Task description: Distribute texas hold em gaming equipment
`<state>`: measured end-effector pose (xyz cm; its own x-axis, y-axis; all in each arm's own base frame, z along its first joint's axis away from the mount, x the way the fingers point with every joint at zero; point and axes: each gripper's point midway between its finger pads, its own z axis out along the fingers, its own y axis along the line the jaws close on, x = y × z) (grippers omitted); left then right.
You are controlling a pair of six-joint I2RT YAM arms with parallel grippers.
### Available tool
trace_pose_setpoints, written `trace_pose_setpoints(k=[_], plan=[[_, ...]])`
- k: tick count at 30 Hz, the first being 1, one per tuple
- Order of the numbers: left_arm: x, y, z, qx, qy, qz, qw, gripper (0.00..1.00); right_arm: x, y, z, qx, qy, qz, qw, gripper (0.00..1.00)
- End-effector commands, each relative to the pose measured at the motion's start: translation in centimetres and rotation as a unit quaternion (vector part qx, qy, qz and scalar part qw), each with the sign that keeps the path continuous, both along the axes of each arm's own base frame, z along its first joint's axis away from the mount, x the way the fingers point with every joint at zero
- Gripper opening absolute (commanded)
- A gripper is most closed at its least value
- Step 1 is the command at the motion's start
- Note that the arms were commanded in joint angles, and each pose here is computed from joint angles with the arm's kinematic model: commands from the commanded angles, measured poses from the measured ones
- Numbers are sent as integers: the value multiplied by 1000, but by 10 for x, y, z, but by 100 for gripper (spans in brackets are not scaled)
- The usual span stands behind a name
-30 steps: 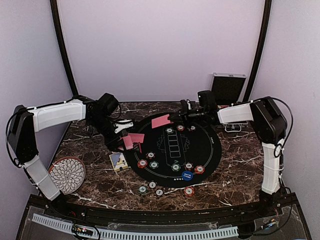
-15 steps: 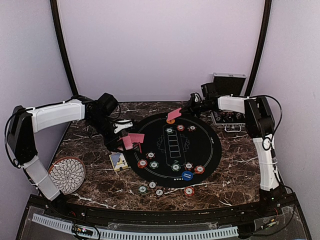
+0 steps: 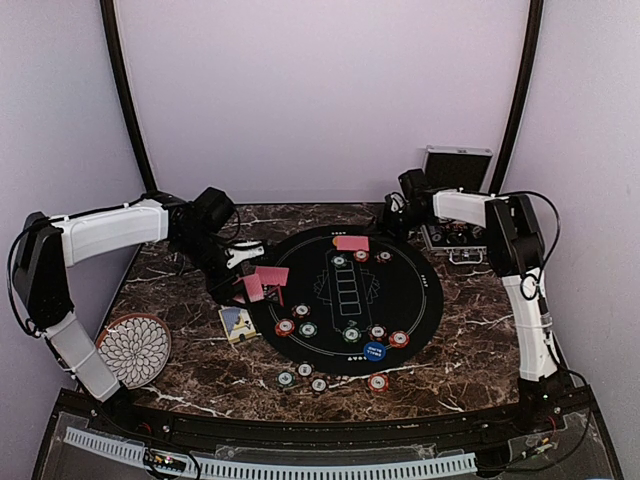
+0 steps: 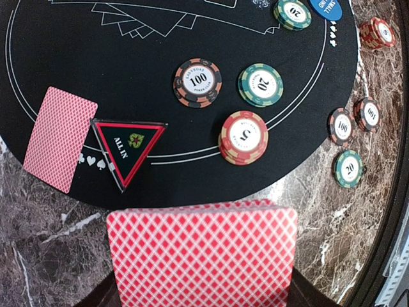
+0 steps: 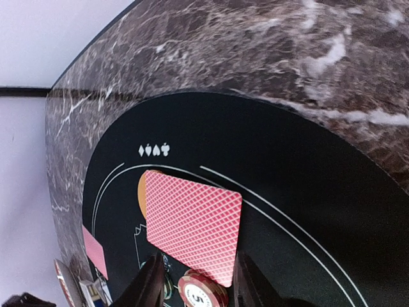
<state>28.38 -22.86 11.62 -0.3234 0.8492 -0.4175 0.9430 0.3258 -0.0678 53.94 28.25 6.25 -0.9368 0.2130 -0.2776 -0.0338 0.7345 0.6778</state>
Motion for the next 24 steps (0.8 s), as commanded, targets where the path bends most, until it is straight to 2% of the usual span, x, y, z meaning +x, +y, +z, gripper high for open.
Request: trace_pose_setpoints(k=[1,5,10,17,24], plan=[[-9,-2,17,-19,-6,-5,1000,0,7,-11,46,-27,-58,-9,998,48],[-6,-3,21,-22,-9,-4,1000,0,-10,0,75,-20,-85,3,996,64],[-3,-5,25,-26,-16,-2,1000,0,-68,52,94,47,-79,66,994,77],[-1,-10,28,-39,-13,1,999,0,-159,122,101,161,-38,149,975,81],[-1,-14,30,-50,-11,3,999,0,-222,173,105,206,-10,223,953,85]])
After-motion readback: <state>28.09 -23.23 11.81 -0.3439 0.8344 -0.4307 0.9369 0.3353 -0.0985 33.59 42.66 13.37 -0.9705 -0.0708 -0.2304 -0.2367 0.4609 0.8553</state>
